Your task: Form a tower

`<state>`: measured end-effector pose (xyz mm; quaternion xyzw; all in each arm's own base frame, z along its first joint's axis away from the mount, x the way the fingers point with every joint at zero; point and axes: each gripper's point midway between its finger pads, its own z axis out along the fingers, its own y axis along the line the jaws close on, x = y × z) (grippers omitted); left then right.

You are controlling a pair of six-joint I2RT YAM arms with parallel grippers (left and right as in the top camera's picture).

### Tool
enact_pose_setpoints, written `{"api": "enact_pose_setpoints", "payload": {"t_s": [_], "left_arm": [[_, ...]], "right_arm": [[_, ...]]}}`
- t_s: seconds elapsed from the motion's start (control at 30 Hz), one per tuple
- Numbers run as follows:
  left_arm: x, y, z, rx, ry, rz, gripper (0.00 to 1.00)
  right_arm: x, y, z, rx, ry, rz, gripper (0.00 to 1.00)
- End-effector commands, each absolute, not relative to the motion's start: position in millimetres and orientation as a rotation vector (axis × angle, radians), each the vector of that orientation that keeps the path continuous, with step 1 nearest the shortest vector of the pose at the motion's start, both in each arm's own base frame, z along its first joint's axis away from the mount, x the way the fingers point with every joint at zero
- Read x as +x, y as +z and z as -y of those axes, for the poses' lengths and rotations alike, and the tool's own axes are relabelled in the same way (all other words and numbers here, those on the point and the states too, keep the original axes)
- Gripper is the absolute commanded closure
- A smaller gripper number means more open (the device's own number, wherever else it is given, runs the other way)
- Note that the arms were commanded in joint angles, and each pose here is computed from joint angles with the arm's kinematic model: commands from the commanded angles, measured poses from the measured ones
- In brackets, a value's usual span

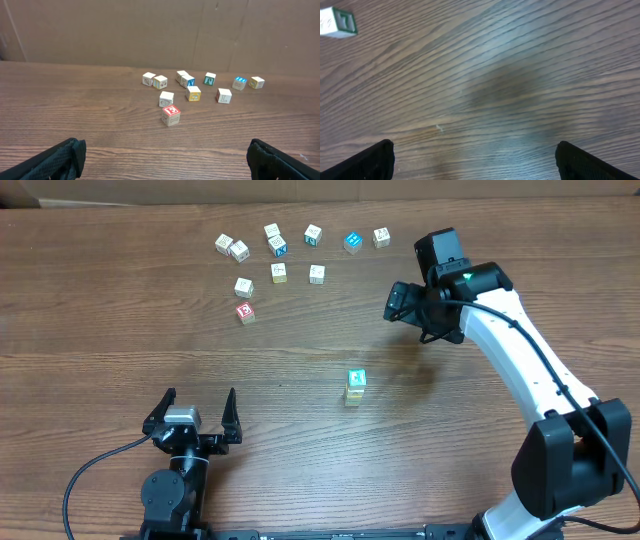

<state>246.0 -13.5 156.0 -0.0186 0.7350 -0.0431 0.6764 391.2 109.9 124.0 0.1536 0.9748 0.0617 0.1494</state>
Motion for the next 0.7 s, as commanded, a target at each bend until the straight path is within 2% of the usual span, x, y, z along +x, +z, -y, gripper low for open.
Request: {"api": "enact_pose_setpoints", "payload": {"t_s": [0.0,0.23,0.67], "left_arm": [[246,157,15,-0.018,-0.084,-1.644,0.01],[246,157,15,-0.019,-0.084,-1.644,0.0],[246,157,15,-0.019,-0.084,-1.644,0.01]], "right_arm": [[386,152,-123,0.377,0.215,-2.738,0.0],[374,201,-134,0.316,0.297,-2.624,0.0],[332,311,-118,0.287,0.447,-2.33,0.0]]}}
